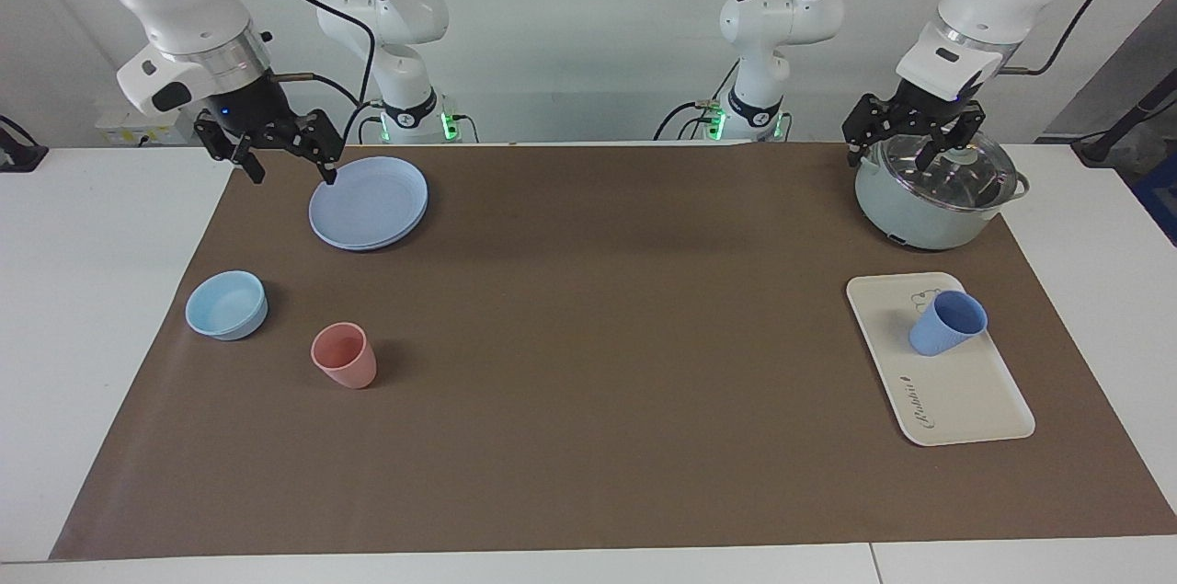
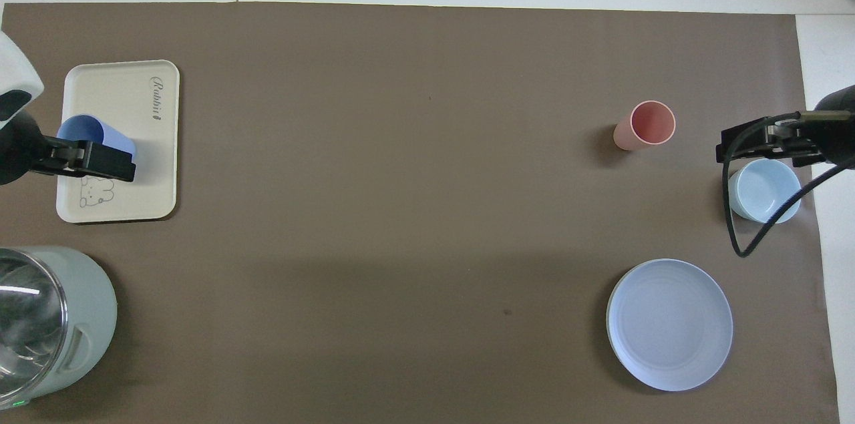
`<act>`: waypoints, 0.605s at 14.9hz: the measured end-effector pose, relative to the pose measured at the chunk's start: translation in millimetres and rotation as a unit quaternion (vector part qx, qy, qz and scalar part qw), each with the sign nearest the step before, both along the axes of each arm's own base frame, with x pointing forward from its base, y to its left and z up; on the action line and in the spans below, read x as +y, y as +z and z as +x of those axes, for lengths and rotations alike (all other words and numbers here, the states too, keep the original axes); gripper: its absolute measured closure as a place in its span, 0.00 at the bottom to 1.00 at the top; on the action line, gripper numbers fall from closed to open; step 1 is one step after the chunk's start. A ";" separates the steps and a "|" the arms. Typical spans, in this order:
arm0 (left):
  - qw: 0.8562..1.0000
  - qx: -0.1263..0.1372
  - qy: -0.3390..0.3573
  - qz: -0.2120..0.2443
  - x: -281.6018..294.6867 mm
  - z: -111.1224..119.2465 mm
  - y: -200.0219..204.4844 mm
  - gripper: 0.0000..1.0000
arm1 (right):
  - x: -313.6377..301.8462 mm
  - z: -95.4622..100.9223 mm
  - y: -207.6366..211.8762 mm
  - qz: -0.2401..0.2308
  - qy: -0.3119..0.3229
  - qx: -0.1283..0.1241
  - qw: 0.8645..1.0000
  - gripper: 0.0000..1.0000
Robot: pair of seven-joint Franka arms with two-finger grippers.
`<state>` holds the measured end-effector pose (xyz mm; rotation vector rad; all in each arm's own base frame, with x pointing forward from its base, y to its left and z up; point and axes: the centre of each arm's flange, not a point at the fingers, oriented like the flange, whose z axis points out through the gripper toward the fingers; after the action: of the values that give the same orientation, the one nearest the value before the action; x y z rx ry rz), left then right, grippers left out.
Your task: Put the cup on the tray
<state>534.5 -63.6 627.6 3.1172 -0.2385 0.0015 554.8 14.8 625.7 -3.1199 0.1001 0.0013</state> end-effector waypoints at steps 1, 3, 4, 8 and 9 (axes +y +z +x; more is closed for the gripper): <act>1.000 0.003 -0.003 0.002 -3.2 0.5 -2.3 0.00 | 1.8 -2.3 1.8 0.000 0.002 0.001 1.000 0.00; 1.000 0.006 -0.008 0.003 -8.3 0.9 -5.1 0.00 | 3.7 -6.9 6.1 0.000 0.004 0.003 1.000 0.00; 1.000 0.007 -0.009 0.004 -8.6 1.1 -5.5 0.00 | 3.9 -9.6 7.9 0.000 0.004 0.005 1.000 0.00; 1.000 0.007 -0.007 0.004 -8.0 1.2 -5.6 0.00 | 3.6 -16.1 14.9 -0.002 0.004 0.005 1.000 0.00; 1.000 0.007 -0.006 0.004 -7.6 1.4 -5.8 0.00 | 3.6 -16.1 15.3 -0.002 0.004 0.003 1.000 0.00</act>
<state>535.9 -71.2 621.8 3.1236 -0.2562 -0.0201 538.7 18.4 641.1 -3.1236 0.0880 0.0121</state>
